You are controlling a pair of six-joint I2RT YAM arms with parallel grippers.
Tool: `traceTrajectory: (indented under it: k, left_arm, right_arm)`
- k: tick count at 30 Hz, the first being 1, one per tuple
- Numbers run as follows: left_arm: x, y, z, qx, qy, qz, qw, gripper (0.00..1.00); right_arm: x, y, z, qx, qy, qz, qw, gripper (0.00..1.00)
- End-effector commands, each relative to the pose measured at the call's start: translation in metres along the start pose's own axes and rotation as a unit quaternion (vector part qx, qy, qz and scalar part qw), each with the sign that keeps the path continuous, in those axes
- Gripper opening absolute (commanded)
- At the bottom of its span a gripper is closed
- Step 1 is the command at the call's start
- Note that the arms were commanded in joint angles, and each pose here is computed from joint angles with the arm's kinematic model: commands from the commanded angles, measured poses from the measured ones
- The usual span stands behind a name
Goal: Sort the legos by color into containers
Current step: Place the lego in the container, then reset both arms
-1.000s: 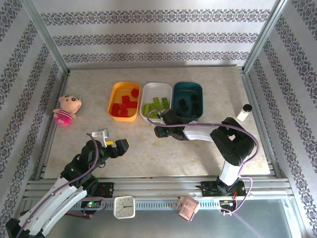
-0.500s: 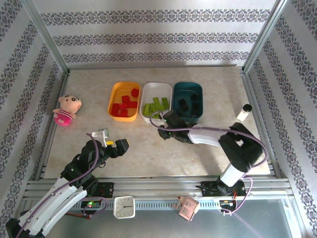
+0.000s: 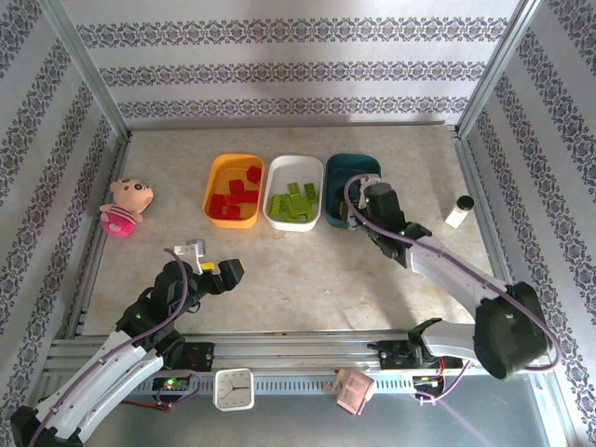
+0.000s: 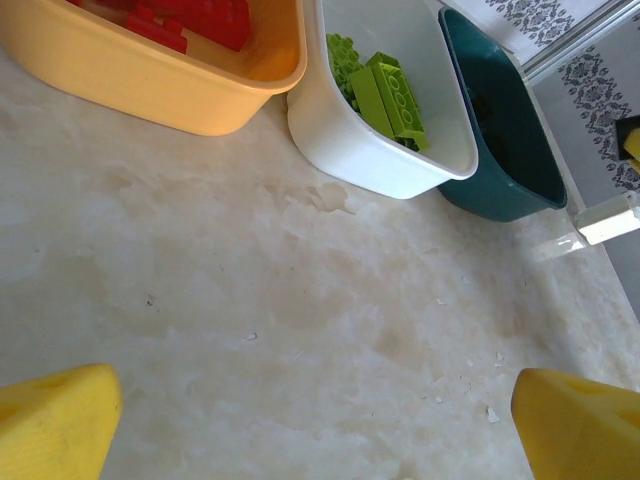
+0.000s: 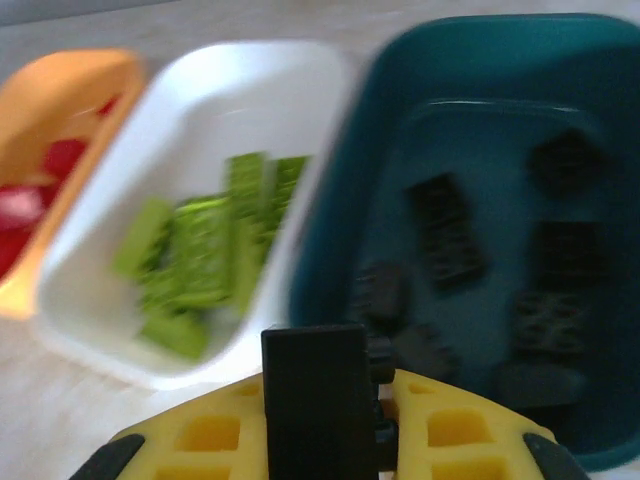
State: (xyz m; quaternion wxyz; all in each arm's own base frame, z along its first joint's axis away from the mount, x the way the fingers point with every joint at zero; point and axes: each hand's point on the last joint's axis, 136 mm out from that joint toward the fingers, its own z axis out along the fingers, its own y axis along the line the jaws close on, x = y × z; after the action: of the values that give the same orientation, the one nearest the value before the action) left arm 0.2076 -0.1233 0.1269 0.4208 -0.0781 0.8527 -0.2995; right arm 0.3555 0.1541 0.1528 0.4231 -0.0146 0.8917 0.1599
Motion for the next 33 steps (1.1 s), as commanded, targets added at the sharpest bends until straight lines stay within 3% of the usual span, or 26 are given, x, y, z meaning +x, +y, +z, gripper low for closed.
traceTrajectory:
  k: [1,3,6,9,11,16,19,27,33]
  left_arm:
    - [-0.012,-0.015,-0.003,0.028,-0.017,-0.008,0.999,1.0]
    - [-0.014,-0.016,-0.005,0.026,-0.018,-0.006,0.999,1.0]
    - [-0.016,-0.018,-0.007,0.026,-0.019,-0.004,0.999,1.0]
    - [-0.019,-0.02,-0.008,0.028,-0.021,-0.005,0.999,1.0]
    - [-0.022,-0.022,-0.01,0.029,-0.026,-0.003,0.999,1.0]
    - [-0.035,-0.026,-0.012,0.022,-0.045,0.009,0.999,1.0]
    - [-0.05,-0.026,-0.011,-0.001,-0.061,0.03,0.998,1.0]
    - [-0.118,-0.027,0.01,-0.132,-0.093,0.152,0.975,1.0]
    - [-0.158,0.018,0.035,-0.216,-0.128,0.169,0.953,1.0]
  right_arm:
    - [0.001,-0.03,0.026,0.049,0.031,0.035,0.998,0.17]
    - [-0.004,-0.037,0.041,0.067,0.037,0.039,0.996,0.2]
    - [-0.01,-0.05,0.054,0.099,0.04,0.042,0.993,0.31]
    - [-0.018,-0.054,0.058,0.105,0.038,0.049,0.993,0.56]
    - [-0.026,-0.049,0.053,0.096,0.028,0.048,0.994,0.66]
    - [-0.038,-0.033,0.024,0.064,-0.009,0.05,0.997,0.77]
    - [-0.033,-0.021,0.006,0.048,-0.022,0.044,0.998,0.96]
    - [-0.009,0.003,-0.024,0.028,-0.048,0.011,0.998,0.98]
    - [-0.012,-0.009,-0.031,0.057,-0.079,0.02,0.995,0.98]
